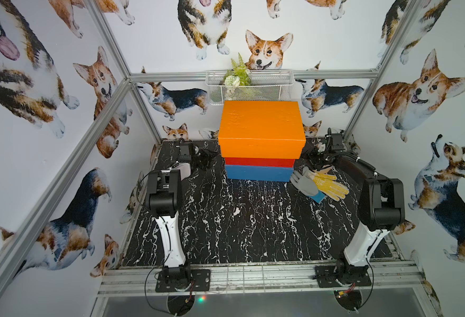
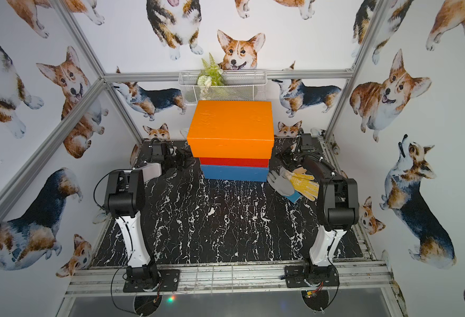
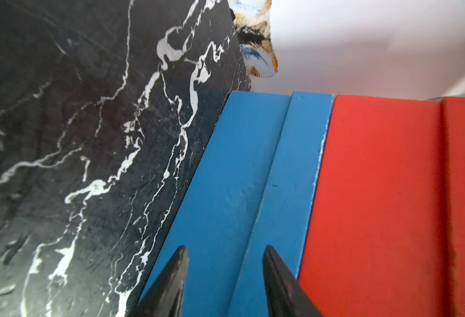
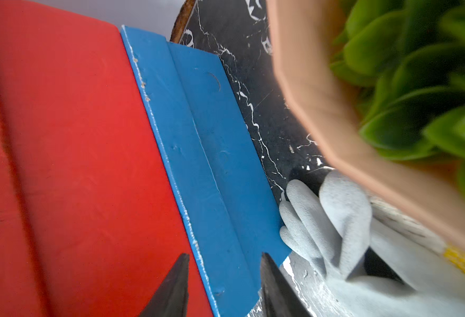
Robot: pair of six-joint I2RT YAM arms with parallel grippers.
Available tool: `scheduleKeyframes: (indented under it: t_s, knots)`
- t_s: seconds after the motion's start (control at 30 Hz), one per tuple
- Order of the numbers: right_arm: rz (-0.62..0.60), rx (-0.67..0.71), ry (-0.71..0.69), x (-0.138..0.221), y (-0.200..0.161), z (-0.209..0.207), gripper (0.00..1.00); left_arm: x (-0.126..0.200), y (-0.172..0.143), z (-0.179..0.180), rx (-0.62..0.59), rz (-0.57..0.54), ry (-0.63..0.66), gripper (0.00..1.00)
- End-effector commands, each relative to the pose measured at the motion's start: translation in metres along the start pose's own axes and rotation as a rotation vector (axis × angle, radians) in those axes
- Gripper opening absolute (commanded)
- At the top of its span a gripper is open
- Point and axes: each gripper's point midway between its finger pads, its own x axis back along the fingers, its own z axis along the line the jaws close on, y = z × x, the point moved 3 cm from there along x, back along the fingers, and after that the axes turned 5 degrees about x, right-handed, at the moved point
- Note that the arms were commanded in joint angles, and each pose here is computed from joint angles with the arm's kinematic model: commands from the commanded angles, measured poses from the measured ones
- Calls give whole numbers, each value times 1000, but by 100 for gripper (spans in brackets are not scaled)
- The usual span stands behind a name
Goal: Stack the shoeboxes
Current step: Move the shoebox to the center of the board.
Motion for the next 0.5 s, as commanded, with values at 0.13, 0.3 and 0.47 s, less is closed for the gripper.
scheduleKeyframes:
  t_s: [0.13,0.3,0.47]
  knots:
    - [20,-36,-6,-23,-5,-11,35,-15,-12,1,-4,28,-2,43]
    - [54,-21,-11,-35,-19,-10,34,-22,-29,0,-17,58,6,42]
    - [67,-13,-6,-38,-30,-9,34,-20,-42,6,-10,71,3,41]
